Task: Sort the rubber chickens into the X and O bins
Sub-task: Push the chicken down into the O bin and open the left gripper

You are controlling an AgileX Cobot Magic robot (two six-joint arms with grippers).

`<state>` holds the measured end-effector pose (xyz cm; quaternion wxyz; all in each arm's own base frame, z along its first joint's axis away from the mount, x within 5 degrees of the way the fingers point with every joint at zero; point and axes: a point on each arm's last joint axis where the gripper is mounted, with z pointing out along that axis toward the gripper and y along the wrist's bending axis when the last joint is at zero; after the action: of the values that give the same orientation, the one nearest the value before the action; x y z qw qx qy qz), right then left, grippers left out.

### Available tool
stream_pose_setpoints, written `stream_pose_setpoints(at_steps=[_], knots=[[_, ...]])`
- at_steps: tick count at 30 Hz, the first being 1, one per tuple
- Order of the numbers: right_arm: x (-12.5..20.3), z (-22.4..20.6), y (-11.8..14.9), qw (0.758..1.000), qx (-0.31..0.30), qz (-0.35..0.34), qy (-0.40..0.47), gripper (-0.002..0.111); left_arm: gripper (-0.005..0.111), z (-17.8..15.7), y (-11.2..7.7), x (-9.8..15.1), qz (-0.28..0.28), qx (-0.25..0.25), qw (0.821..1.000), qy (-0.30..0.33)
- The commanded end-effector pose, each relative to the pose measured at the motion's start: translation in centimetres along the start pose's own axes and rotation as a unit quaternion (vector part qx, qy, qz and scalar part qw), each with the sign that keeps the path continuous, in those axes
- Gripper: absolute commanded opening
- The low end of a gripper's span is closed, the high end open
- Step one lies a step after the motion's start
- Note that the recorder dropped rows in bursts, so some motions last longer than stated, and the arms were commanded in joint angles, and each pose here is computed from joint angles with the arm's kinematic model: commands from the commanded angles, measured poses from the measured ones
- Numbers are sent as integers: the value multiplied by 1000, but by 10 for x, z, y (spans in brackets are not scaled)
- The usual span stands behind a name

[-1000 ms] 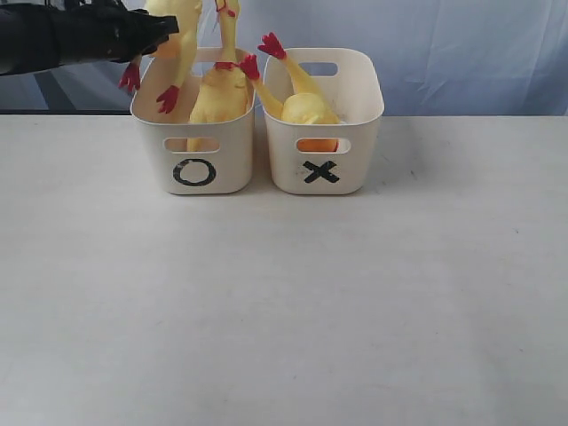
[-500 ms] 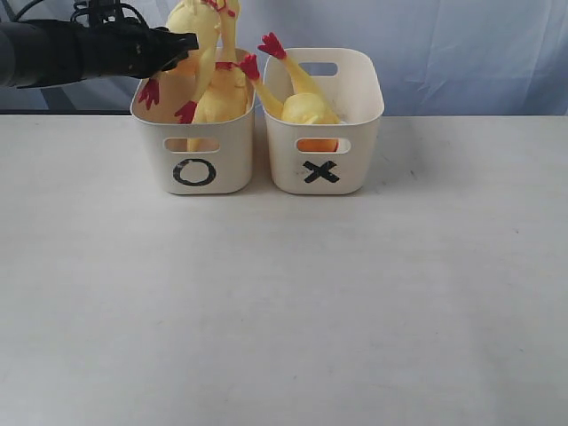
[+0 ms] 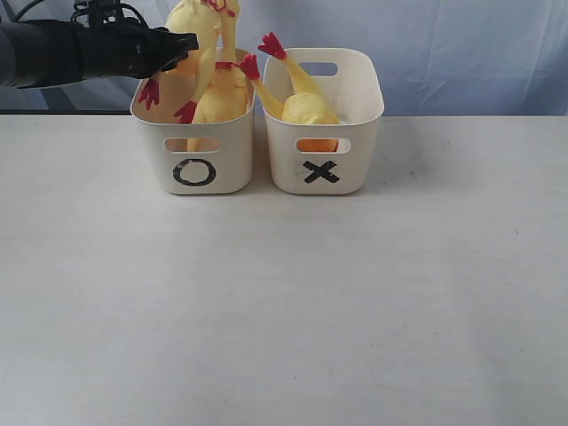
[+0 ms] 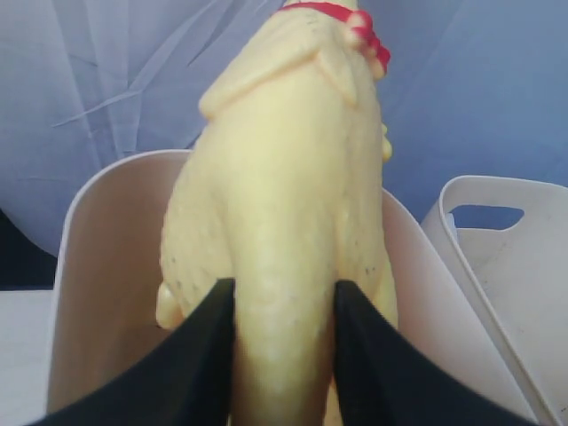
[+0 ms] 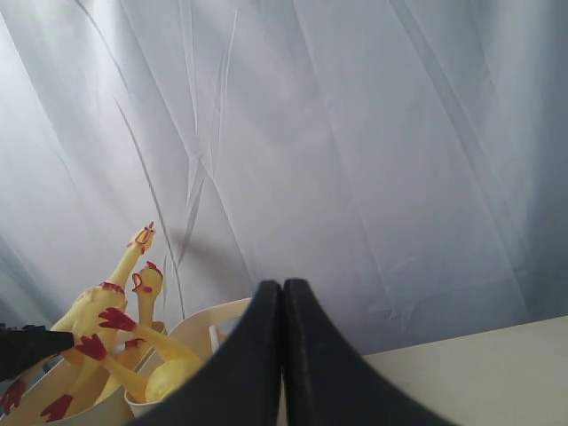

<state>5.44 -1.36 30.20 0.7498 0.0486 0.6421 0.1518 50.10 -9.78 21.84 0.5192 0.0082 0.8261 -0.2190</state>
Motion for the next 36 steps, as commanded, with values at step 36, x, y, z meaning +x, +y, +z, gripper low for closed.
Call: stream_pose_setpoints(at_steps=[36], knots=[[0,-1,-1,1000,5,-4,-4,-1,10,-1,7,7,-35,-33,999,6]])
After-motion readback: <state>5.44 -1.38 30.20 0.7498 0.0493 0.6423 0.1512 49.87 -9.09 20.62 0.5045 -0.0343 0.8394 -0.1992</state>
